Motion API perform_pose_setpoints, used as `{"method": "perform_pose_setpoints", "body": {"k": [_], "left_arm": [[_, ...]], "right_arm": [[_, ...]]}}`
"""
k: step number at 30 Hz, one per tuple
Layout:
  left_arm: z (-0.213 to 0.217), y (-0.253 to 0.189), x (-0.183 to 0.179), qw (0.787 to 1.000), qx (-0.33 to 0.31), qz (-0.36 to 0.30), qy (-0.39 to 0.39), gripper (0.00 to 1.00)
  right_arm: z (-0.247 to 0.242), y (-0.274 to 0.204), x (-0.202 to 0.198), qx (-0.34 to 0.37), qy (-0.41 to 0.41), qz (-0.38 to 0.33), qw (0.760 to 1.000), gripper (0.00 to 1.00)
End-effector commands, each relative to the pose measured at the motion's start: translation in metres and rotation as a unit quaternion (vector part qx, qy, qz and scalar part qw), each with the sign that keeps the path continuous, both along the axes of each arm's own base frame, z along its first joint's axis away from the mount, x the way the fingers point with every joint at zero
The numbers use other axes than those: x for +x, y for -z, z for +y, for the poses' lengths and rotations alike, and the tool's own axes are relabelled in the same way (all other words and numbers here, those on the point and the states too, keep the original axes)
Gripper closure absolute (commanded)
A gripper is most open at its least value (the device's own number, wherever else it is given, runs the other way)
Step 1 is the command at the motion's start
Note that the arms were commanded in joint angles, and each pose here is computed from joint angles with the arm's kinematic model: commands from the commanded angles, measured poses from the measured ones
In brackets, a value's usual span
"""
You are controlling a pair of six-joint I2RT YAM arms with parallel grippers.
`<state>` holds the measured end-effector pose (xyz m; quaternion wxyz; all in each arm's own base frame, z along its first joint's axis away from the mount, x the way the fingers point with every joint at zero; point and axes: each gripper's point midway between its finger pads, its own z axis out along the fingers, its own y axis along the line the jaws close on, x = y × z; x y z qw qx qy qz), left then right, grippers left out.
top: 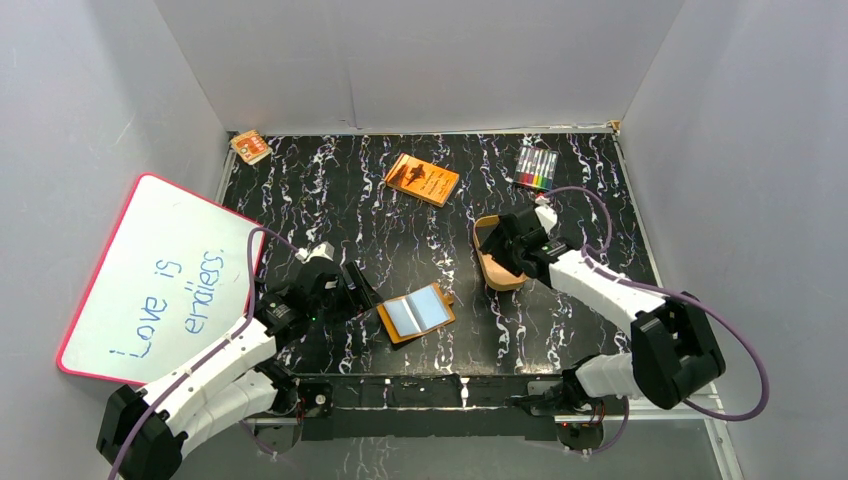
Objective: Put the credit cards into the card holder
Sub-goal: Move the storage box to the center of the board.
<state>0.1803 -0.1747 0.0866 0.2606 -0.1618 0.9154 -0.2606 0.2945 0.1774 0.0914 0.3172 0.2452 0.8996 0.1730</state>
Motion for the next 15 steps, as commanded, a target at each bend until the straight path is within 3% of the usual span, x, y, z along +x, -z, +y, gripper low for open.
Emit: {"method": "perform_pose_setpoints", "body": {"k": [1, 7, 15], "left_arm": [[-0.003, -0.01, 0.005, 1.0, -0.008, -0.01, -0.004, 0.26], [-0.004, -0.013, 0.007, 1.0, -0.011, -0.016, -0.003, 0.26], [-0.004, -0.012, 0.009, 1.0, -0.009, -0.017, -0.003, 0.26]], "right_arm": [[0.002, -0.014, 0.037, 0.096, 0.128, -0.037, 0.986, 0.32], [-0.015, -0.002, 0.052, 0.117, 0.196, -0.041, 0.973, 0.27], [-0.037, 0.021, 0.063, 0.139, 0.235, -0.011, 0.962, 0.28]]}}
